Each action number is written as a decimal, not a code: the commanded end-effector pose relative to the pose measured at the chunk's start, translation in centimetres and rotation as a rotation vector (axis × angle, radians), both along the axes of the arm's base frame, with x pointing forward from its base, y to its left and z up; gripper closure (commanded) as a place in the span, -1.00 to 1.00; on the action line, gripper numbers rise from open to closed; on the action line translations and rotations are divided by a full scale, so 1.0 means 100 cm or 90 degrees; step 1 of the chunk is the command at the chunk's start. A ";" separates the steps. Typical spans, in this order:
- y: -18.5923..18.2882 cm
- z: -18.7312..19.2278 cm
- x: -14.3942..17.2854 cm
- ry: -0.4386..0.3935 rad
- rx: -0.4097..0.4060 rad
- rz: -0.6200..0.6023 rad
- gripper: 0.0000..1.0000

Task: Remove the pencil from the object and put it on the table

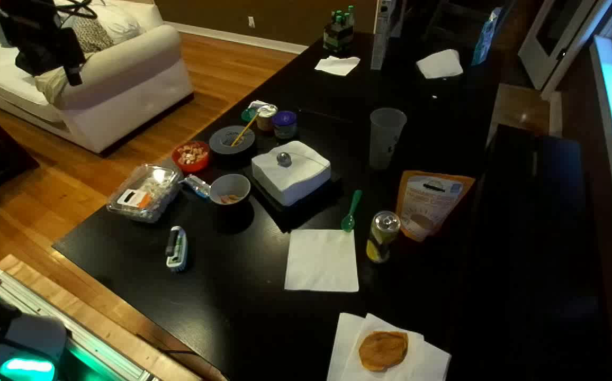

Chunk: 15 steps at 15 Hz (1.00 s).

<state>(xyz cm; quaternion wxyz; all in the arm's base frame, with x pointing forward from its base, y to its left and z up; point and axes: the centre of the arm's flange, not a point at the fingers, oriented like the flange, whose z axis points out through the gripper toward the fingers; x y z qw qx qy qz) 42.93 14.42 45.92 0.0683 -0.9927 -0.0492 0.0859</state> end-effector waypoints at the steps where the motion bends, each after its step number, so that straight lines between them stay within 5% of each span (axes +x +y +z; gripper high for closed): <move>1: 0.000 0.000 0.000 0.000 0.000 0.000 -1.00; 7: 0.000 0.000 0.000 0.000 0.000 0.000 -1.00; 12: 0.007 -0.029 0.047 -0.019 0.025 -0.154 -1.00; 15: 0.004 -0.063 0.079 -0.086 0.031 -0.237 -1.00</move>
